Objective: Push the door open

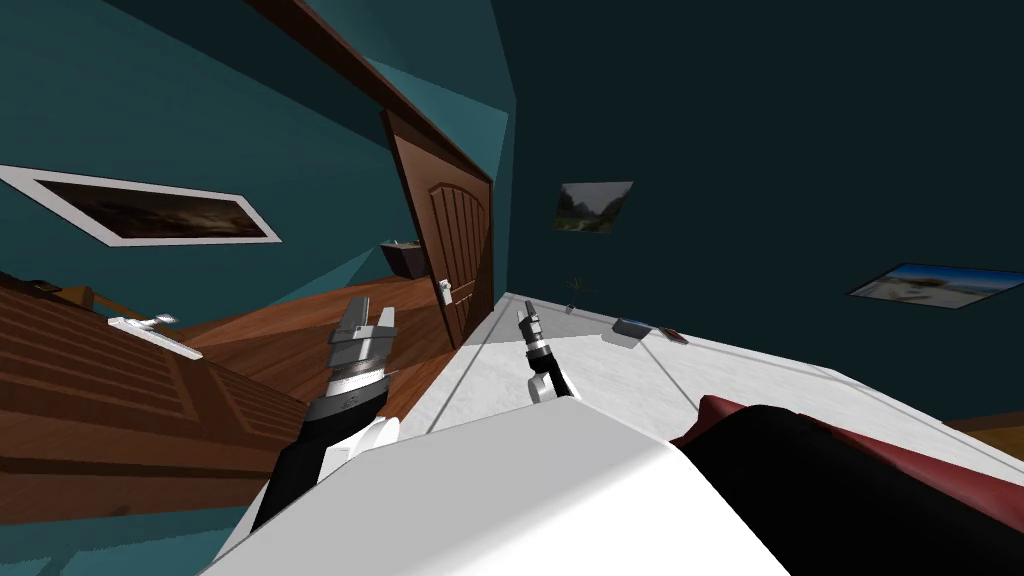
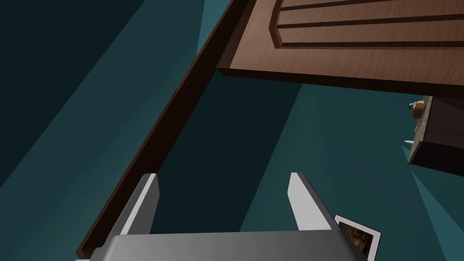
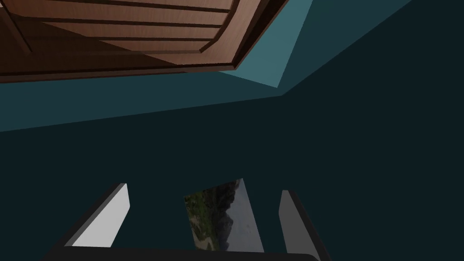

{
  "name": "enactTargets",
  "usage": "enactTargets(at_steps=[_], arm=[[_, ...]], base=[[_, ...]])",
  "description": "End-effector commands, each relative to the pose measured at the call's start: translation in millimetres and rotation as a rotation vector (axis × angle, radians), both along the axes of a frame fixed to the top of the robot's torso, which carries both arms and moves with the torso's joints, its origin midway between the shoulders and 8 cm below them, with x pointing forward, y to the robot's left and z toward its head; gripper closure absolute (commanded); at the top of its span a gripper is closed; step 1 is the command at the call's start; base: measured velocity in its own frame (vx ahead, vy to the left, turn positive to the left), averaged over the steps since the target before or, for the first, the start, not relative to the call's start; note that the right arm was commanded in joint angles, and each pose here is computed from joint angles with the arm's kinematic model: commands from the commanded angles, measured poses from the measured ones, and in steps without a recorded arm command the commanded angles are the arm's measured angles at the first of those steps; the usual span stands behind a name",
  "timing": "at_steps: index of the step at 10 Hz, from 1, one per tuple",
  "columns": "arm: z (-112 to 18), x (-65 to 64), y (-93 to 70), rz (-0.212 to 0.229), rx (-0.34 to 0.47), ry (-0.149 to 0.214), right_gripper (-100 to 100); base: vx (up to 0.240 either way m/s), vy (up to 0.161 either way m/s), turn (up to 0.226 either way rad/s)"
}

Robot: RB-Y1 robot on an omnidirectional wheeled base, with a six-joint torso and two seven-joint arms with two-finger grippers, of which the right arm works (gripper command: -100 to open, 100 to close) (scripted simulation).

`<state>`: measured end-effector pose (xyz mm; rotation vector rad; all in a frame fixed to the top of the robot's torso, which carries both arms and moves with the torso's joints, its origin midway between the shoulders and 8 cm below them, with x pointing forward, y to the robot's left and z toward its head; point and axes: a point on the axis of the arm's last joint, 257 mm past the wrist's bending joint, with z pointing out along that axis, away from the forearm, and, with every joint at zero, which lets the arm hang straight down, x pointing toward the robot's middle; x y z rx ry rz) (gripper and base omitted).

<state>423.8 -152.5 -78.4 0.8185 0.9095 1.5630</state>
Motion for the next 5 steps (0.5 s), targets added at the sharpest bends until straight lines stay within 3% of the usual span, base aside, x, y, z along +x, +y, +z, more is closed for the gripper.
enactTargets(at_steps=[1, 5], arm=[[-7.0, 3.9, 12.9, 0.033, 0.005, 0.013, -100], [-25.1, 10.0, 61.8, 0.146, 0.016, 0.052, -100]], base=[[0.116, -0.006, -0.016], [0.138, -0.003, -0.034]])
